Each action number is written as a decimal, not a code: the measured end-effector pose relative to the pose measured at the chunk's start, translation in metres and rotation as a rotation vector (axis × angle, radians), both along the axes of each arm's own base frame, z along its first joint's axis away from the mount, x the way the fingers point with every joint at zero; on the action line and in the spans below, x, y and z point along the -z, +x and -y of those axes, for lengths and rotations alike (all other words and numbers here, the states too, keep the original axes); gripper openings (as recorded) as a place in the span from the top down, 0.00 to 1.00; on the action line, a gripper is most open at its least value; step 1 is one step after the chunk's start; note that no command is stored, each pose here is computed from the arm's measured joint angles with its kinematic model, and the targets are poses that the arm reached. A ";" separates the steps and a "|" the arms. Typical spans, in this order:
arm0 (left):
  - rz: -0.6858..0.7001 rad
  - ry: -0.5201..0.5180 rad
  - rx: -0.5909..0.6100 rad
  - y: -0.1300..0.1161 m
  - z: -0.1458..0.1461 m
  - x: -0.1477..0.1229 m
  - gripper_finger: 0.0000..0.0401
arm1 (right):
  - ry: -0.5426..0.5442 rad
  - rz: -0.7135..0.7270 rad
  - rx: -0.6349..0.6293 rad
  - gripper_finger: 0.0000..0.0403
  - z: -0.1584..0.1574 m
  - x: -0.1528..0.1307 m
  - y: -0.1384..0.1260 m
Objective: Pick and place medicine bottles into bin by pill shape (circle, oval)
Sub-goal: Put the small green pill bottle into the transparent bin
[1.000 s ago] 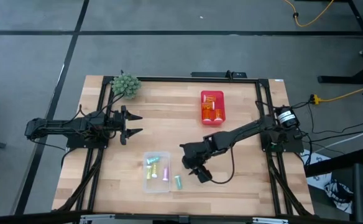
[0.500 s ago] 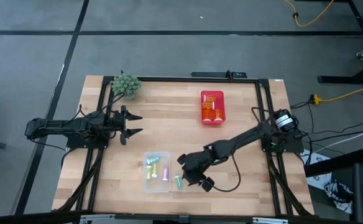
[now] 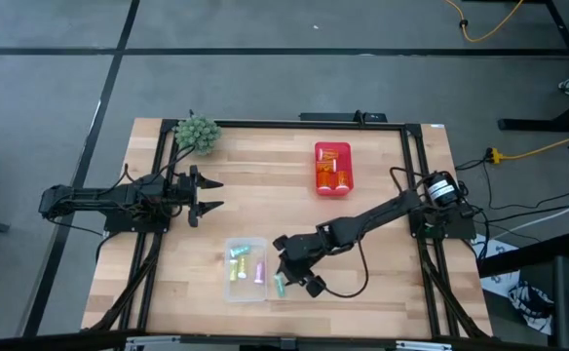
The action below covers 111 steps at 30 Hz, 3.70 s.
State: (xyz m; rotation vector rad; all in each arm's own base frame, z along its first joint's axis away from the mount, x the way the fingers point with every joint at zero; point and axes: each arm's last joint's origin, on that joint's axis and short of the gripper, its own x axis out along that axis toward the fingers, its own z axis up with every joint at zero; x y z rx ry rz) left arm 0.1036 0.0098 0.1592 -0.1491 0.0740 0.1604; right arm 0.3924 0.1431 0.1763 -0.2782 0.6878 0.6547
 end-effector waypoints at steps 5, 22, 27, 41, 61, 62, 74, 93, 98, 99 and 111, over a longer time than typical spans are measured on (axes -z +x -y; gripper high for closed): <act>0.000 0.000 0.000 0.000 0.000 0.000 0.32 | 0.024 -0.003 -0.031 0.55 -0.001 0.002 0.001; -0.019 0.120 0.010 0.000 0.000 0.000 0.32 | 0.033 -0.036 0.042 0.55 0.034 0.004 0.010; -0.021 0.131 0.011 0.000 0.000 0.000 0.32 | 0.047 -0.059 0.143 0.55 0.043 0.004 0.012; -0.016 0.103 0.008 0.000 0.000 0.000 0.32 | 0.375 -0.302 0.624 0.55 0.044 0.005 0.012; -0.014 0.089 0.007 0.000 0.000 0.000 0.32 | 0.530 -0.318 1.120 0.55 -0.026 0.008 -0.017; -0.013 0.081 0.007 0.000 0.000 0.000 0.32 | 0.529 -0.302 1.136 0.55 -0.029 0.008 -0.018; -0.012 0.078 0.007 0.000 0.000 0.000 0.32 | 0.596 -0.239 1.100 0.55 -0.043 0.006 -0.013; -0.002 0.019 0.001 0.000 0.000 0.000 0.32 | 0.318 -0.369 1.226 0.55 -0.086 0.032 0.014; -0.001 0.008 0.001 0.000 0.000 0.000 0.32 | 0.254 -0.390 1.264 0.55 -0.093 0.038 0.023; 0.000 0.001 0.000 0.000 0.000 0.000 0.32 | 0.258 -0.388 1.261 0.55 -0.095 0.040 0.025; 0.003 -0.024 -0.002 0.000 0.000 0.000 0.32 | 0.110 -0.439 1.209 0.57 -0.092 0.049 0.019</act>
